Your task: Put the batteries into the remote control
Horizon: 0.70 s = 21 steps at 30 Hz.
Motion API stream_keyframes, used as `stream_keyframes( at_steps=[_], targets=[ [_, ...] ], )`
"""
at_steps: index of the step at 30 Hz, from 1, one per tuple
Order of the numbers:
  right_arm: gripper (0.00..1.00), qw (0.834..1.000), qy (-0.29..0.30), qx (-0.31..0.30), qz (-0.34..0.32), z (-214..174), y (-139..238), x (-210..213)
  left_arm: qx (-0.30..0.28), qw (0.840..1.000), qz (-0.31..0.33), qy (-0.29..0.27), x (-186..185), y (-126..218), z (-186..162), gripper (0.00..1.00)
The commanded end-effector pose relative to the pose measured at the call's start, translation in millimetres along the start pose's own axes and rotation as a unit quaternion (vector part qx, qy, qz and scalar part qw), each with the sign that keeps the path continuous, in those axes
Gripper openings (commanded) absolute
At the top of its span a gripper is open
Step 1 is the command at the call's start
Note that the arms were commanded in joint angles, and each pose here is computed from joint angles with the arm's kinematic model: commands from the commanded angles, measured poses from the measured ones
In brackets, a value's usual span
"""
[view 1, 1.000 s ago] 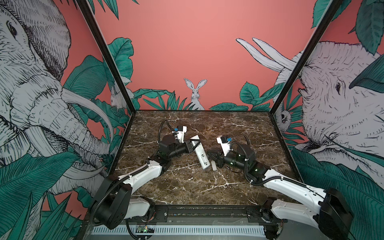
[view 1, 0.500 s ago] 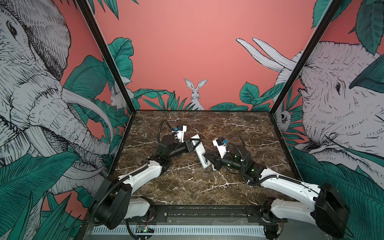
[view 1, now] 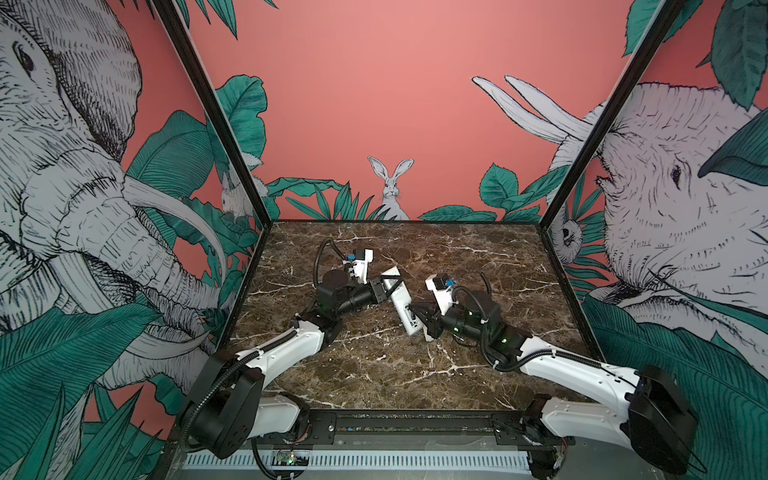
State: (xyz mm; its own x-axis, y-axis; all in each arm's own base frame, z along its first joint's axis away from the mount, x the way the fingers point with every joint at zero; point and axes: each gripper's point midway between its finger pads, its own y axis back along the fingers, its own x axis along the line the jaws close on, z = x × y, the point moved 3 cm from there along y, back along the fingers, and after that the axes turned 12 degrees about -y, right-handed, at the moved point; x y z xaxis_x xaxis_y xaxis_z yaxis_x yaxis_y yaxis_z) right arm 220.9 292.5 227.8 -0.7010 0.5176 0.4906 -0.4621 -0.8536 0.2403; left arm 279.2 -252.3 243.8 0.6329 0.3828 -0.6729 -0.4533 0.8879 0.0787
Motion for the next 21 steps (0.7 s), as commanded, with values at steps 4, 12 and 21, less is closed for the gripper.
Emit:
stream_keyframes(
  at_steps=[4, 12, 21],
  targets=[
    [0.0, 0.999, 0.018, -0.028, 0.017, 13.0, -2.5, 10.2, -0.02, 0.999, -0.026, -0.012, -15.0, 2.4, 11.7, 0.0],
    [0.0, 0.999, 0.021, -0.022, 0.013, 8.7, -5.8, 7.7, -0.022, 0.999, -0.027, -0.012, -16.1, 3.3, 12.1, 0.0],
    [0.0, 1.0, 0.019, -0.016, 0.015, 4.8, -9.3, 7.3, -0.025, 0.999, -0.027, -0.013, -16.5, 4.4, 12.9, 0.0]
  ],
)
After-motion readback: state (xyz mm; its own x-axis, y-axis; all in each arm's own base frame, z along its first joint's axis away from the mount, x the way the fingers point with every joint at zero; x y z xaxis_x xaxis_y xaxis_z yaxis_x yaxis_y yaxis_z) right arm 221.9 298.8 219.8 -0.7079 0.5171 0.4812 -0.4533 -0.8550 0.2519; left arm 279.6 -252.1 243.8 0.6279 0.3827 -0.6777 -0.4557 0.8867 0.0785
